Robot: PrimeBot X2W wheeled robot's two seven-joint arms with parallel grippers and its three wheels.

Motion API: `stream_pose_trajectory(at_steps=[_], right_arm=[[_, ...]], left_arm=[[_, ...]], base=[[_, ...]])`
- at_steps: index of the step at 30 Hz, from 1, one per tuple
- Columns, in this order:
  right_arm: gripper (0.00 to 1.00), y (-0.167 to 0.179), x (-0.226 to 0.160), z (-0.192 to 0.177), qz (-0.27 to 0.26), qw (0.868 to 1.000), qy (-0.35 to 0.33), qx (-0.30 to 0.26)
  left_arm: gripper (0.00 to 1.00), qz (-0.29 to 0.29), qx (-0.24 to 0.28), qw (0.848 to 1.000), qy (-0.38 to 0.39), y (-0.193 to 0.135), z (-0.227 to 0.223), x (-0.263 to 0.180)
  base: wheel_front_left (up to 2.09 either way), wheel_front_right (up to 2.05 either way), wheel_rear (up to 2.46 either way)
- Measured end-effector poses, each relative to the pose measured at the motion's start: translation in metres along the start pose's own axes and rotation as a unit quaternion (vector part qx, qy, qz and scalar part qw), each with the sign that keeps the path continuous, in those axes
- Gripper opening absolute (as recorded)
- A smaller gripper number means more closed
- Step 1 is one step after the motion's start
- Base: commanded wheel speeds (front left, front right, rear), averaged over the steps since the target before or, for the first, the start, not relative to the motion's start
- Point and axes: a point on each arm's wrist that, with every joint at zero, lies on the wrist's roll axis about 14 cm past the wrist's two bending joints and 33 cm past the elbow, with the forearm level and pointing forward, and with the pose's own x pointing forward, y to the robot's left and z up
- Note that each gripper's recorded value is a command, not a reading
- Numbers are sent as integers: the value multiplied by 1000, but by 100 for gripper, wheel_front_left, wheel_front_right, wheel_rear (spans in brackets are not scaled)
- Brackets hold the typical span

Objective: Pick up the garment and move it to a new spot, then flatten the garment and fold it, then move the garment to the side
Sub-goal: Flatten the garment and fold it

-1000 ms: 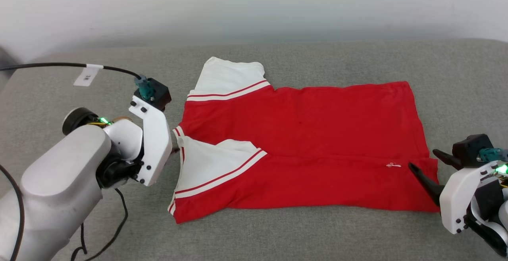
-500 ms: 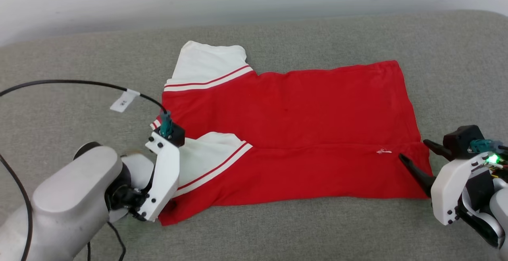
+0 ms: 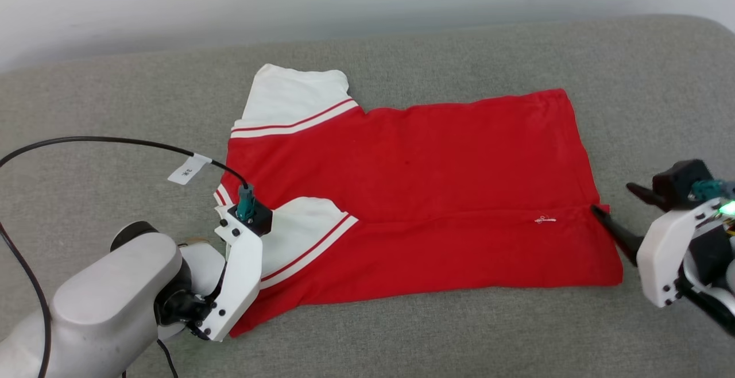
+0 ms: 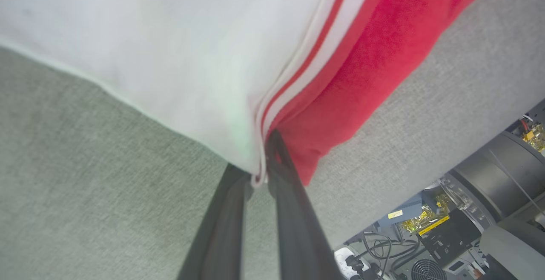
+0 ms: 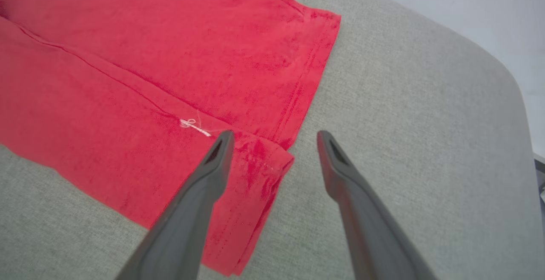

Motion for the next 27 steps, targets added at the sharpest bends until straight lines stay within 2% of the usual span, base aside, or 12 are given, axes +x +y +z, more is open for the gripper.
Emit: stream_pose_trajectory(at_steps=[4, 9, 14, 17, 27], right_arm=[[100, -13, -13, 14, -4, 999, 18, -36], [100, -20, -29, 17, 11, 993, 98, -59], [100, -20, -38, -4, 32, 976, 210, -50], [100, -14, -38, -24, 48, 961, 271, -37], [100, 21, -1, -71, 94, 934, 345, 3]], left_arm=[[0, 4, -1, 1000, -28, -4, 1, -11], [0, 18, 6, 998, -55, -2, 1, -27], [0, 21, 15, 997, -70, -1, 6, -35], [0, 18, 21, 997, -72, -1, 9, -33], [0, 7, 30, 997, -65, 4, 12, -18]], base=[[0, 0, 0], [0, 0, 0], [0, 0, 0], [0, 0, 0], [0, 0, 0]])
